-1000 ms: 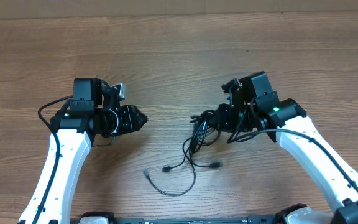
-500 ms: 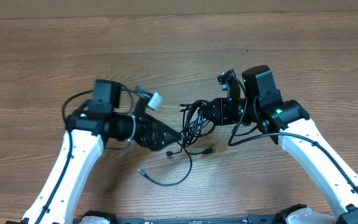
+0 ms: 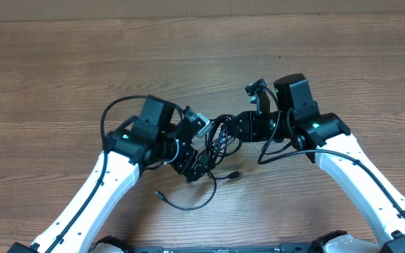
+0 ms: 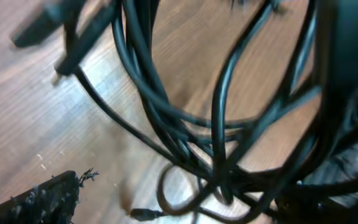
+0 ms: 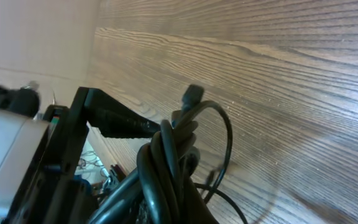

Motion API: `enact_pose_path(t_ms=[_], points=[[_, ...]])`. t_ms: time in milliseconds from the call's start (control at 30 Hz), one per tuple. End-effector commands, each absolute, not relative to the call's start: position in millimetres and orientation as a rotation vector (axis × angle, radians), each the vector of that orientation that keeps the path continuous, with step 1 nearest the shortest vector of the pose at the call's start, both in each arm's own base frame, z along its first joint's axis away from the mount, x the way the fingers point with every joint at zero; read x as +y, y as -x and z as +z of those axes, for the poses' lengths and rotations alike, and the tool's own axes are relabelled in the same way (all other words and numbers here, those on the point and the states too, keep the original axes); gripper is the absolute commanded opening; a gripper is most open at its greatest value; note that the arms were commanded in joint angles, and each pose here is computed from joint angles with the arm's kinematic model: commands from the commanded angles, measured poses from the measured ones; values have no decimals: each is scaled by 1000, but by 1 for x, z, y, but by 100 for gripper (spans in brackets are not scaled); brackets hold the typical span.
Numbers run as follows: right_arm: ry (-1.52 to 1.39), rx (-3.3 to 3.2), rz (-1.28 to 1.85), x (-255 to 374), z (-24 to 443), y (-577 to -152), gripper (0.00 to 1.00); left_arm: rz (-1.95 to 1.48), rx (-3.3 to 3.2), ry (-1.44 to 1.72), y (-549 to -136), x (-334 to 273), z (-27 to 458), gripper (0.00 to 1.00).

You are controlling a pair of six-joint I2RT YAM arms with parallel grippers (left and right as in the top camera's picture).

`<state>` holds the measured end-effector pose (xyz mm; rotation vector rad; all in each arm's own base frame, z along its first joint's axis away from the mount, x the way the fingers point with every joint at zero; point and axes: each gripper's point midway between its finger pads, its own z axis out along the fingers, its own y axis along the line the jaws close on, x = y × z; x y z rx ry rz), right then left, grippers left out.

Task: Untangle cables

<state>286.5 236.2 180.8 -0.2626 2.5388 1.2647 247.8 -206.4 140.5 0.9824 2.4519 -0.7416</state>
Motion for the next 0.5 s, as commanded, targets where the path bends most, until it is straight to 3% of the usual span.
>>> enact_pose_path(t_ms=[0, 300, 467], points=[[312, 2494, 1356, 243, 198, -277, 4, -681, 2400, -978, -255, -215, 150, 100], [250, 2485, 1371, 237, 201, -285, 4, -733, 2409, -1063, -232, -241, 145, 62], [180, 2475, 1383, 224, 203, -295, 4, -743, 2459, -1079, -227, -246, 131, 57]])
